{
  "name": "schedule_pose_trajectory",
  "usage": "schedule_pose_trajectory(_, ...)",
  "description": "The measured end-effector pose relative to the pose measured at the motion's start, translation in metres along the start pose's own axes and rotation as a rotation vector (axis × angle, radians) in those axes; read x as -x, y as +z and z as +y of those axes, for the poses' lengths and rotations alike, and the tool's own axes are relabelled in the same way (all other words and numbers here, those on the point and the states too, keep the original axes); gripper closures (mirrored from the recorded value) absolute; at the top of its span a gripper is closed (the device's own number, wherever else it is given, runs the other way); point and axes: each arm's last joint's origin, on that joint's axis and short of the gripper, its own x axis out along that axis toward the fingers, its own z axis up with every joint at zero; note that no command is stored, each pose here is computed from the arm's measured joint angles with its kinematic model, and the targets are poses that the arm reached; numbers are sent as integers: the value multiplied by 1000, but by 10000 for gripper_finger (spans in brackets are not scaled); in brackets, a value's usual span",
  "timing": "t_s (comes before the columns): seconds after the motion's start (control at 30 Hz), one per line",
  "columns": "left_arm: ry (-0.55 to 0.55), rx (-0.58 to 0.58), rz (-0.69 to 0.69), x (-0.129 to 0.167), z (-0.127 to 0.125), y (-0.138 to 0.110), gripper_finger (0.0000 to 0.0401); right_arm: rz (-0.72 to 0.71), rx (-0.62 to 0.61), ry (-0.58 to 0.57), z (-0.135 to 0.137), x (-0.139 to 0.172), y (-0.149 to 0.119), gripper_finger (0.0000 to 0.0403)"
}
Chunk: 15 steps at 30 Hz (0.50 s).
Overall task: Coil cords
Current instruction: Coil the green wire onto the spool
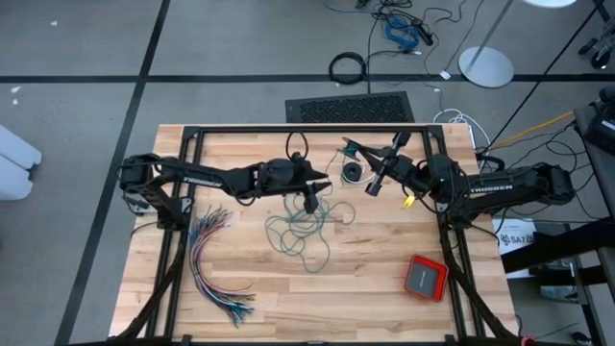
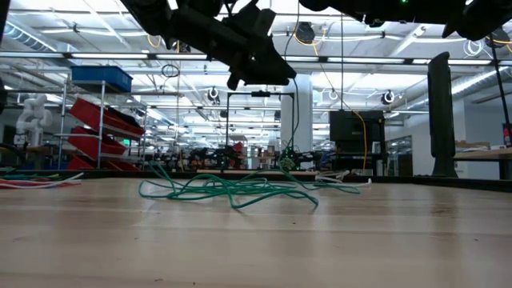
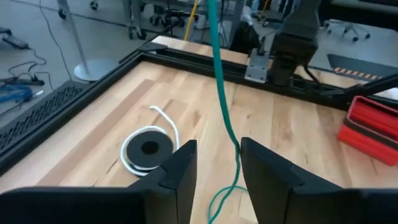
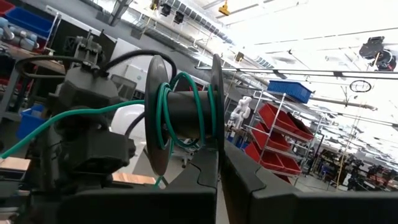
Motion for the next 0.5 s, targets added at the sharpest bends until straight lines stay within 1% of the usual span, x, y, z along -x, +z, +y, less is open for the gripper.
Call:
schedule_pose_trajectory(0.1, -8, -7, -15, 0, -3, 1, 271, 0, 2, 0, 0, 0, 0, 403)
schedule_pose_trajectory(0.17, 8, -10, -19, 0, -3, 1, 271, 0, 2, 0, 0, 0, 0, 403)
schedule_pose_trajectory(0.37, 13, -23, -73, 1, -4, 6, 273, 1, -2, 0, 0, 0, 0, 403)
schedule_pose_trajectory(0.43, 24, -24, -61, 1, -3, 5, 284, 1, -3, 0, 0, 0, 0, 403)
schedule_pose_trajectory(0.5, 29, -26, -48, 0, -2, 4, 304, 1, -6, 1, 0, 0, 0, 403)
